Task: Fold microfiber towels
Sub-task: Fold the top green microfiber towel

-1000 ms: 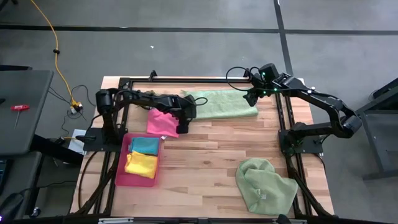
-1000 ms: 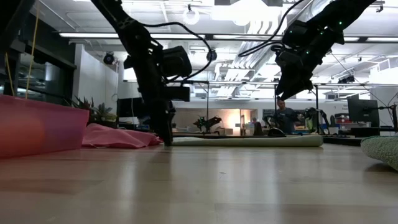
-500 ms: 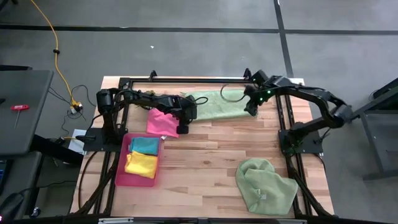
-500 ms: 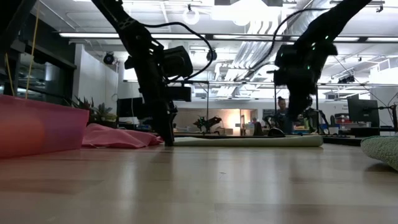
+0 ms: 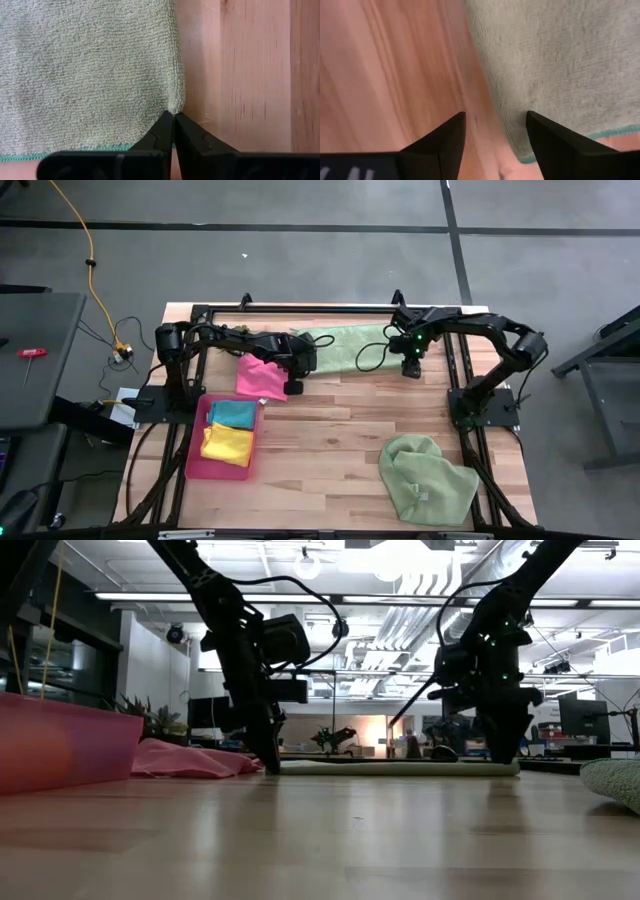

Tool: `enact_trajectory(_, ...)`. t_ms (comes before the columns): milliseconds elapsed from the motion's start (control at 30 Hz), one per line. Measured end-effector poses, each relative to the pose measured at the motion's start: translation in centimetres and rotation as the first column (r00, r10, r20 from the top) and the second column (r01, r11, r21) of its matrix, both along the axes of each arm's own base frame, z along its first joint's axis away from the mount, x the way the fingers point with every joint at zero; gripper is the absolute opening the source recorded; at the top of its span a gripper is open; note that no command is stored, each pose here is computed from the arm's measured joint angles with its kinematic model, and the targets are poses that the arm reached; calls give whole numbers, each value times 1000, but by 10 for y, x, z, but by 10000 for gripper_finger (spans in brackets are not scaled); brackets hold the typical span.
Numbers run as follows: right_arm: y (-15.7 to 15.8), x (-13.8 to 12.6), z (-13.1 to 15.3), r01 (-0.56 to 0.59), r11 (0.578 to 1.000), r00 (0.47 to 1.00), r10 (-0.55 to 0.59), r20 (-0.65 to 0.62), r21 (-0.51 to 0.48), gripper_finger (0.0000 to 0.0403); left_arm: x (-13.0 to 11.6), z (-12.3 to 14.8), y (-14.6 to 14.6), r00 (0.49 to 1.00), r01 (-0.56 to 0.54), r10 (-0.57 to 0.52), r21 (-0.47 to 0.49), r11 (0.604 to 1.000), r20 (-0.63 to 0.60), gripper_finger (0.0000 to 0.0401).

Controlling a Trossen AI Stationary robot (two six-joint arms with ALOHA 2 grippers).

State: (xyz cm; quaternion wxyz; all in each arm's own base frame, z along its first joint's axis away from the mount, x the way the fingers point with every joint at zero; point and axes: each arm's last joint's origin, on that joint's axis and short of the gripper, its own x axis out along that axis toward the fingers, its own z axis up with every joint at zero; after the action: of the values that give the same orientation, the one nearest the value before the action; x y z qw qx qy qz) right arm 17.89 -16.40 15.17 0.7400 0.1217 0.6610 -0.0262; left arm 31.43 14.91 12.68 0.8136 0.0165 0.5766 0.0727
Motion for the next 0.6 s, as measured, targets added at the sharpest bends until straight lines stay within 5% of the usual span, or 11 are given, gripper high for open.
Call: enact_trajectory(600, -2, 3, 0, -20, 994, 999, 15, -48, -105, 158, 0, 0, 0, 1000, -11, 11, -1, 1000, -2, 1)
